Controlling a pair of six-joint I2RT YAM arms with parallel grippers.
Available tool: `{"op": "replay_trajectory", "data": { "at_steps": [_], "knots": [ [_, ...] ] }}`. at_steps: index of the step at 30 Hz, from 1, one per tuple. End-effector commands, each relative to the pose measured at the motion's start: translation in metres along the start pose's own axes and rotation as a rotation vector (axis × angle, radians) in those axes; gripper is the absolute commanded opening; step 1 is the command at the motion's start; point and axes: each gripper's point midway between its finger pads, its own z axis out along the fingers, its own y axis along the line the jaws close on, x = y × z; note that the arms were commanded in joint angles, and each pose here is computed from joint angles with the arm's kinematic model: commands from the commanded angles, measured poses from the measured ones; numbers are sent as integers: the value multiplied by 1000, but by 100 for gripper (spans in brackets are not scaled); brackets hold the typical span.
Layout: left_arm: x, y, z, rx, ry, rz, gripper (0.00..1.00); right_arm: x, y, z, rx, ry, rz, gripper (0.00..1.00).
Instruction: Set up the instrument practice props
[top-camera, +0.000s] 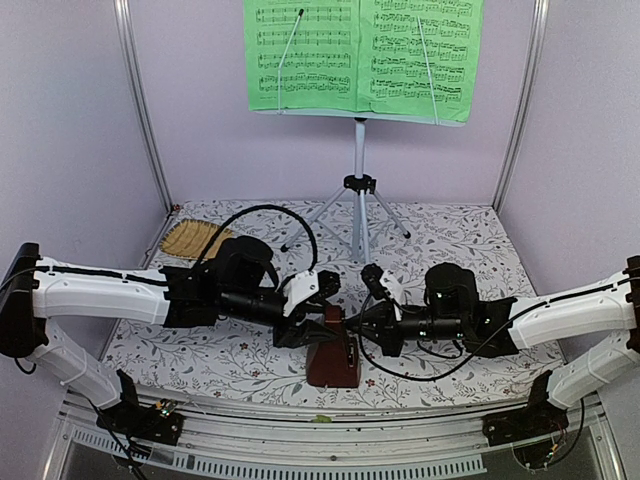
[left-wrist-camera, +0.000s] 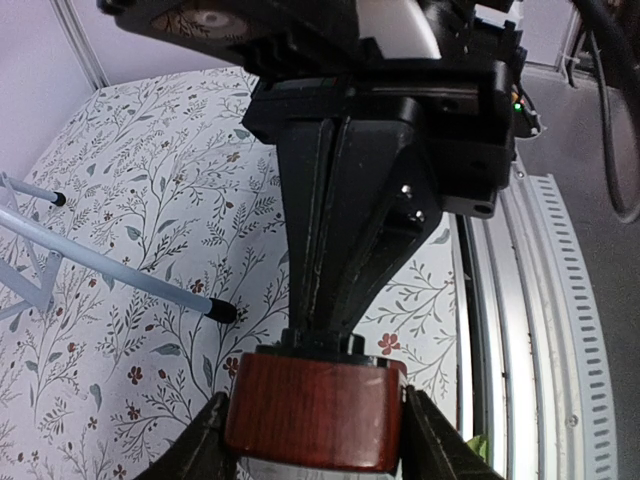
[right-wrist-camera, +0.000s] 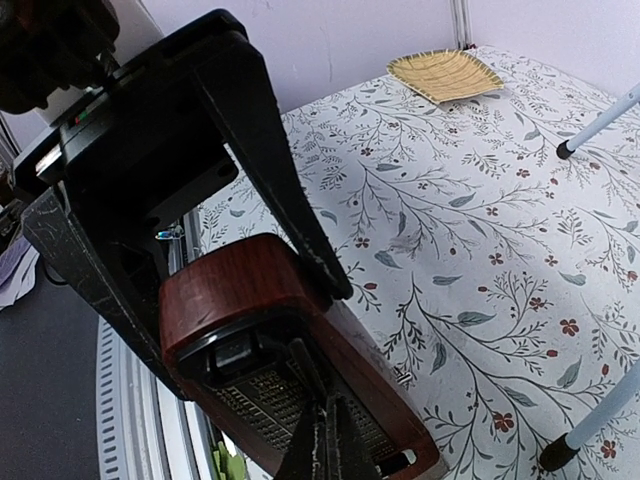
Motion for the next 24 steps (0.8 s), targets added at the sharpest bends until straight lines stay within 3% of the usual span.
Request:
{"op": "replay_trajectory", "data": {
  "at_steps": [1,8,14,24],
  "knots": [
    [-14,-7,-3,24,-50,0,10,-12,-3,3,29,-25,-7,1],
    [-13,-7,-3,24,-47,1,10,-12,-19,-4,119,-45,18,3],
    [-14,-7,-3,26,-48,-1,10,-12,-16,-4,94,-42,25,26],
    [-15,-9,-4,36,-53,2,10,-7,-31,-2,114,-27,60,31]
  ]
}}
